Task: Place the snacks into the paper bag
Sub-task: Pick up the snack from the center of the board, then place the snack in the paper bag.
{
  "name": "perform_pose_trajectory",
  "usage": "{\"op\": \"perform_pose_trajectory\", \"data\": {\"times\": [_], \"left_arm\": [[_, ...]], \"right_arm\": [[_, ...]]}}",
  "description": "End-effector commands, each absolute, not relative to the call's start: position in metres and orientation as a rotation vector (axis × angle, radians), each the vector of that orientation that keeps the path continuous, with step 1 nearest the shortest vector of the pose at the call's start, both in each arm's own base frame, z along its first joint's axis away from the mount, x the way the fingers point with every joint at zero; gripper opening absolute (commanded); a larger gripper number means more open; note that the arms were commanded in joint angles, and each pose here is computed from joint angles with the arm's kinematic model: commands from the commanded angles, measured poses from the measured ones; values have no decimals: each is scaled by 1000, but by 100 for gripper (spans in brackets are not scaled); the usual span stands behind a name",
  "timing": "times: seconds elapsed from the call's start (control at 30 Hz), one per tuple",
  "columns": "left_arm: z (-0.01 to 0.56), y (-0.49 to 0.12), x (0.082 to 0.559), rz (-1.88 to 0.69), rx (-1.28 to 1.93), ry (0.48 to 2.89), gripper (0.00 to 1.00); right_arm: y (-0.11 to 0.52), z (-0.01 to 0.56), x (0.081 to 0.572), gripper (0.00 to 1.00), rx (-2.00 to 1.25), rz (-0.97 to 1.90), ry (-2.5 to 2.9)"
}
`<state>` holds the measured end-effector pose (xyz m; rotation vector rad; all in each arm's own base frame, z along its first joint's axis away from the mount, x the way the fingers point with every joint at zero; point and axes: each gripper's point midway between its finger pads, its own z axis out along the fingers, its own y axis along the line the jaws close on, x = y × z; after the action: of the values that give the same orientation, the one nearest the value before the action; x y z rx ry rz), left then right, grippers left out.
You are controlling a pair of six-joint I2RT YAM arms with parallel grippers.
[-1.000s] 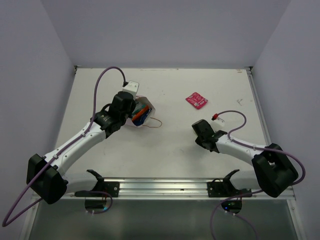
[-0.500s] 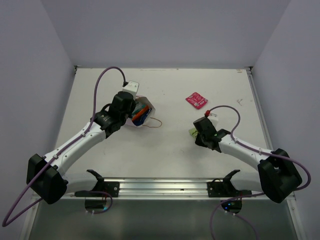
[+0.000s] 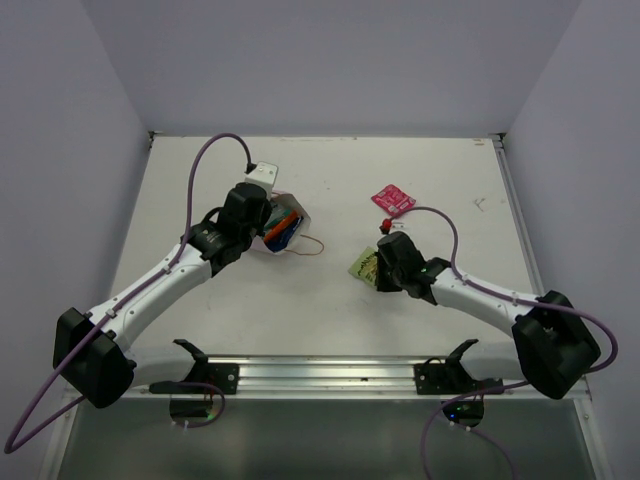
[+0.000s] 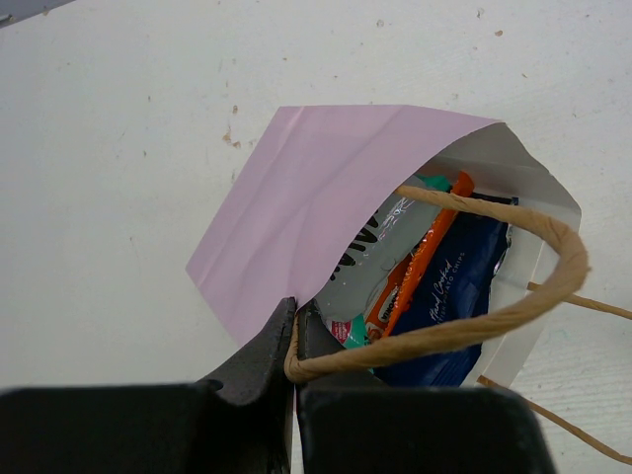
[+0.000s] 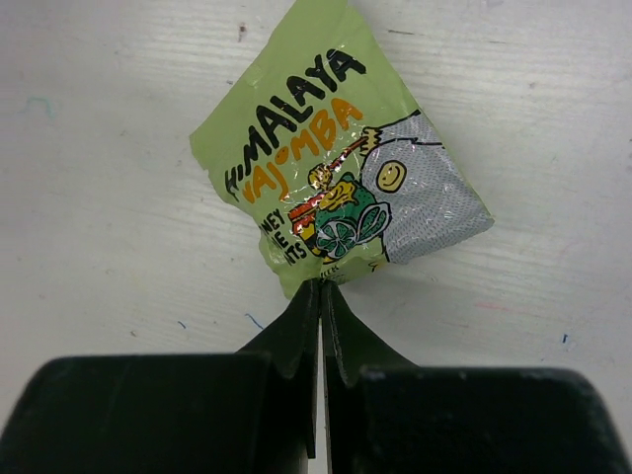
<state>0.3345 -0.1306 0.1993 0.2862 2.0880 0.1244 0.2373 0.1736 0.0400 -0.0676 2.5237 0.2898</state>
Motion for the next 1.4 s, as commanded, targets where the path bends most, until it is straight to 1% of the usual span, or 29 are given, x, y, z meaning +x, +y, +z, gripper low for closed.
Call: {"op": "perform_pose_trajectory", "data": {"times": [0.0,0.17,0.53,0.73,0.83,0.9,1.0,1.13,1.2,1.27,1.33,1.37], "left_arm": [[202,-123,337,142,252,2076,0],[202,-124,337,140,261,2075,0],[202,-125,338,138,272,2072,0],[201,-129,338,119,284,2073,0],[200,-130,338,111,295,2076,0],[200,-133,338,97,301,2077,0],[201,-133,337,88,303,2074,0],[203,-134,336,78,305,2068,0],[204,-136,337,67,304,2065,0],[205,-136,337,63,305,2064,0],[205,-137,336,55,307,2062,0],[205,-137,336,57,306,2063,0]], "right_arm": [[197,73,250,0,-124,436,2406],[211,112,256,0,-150,526,2309],[219,183,256,0,-141,548,2286],[243,213,254,0,-133,604,2293],[264,223,255,0,-158,640,2276],[280,216,256,0,-177,651,2309],[302,222,260,0,-178,701,2311],[334,219,271,0,-165,747,2316],[347,227,276,0,-155,791,2296],[359,218,281,0,-154,788,2318],[373,225,286,0,-157,827,2302],[379,217,290,0,-145,825,2318]]}}
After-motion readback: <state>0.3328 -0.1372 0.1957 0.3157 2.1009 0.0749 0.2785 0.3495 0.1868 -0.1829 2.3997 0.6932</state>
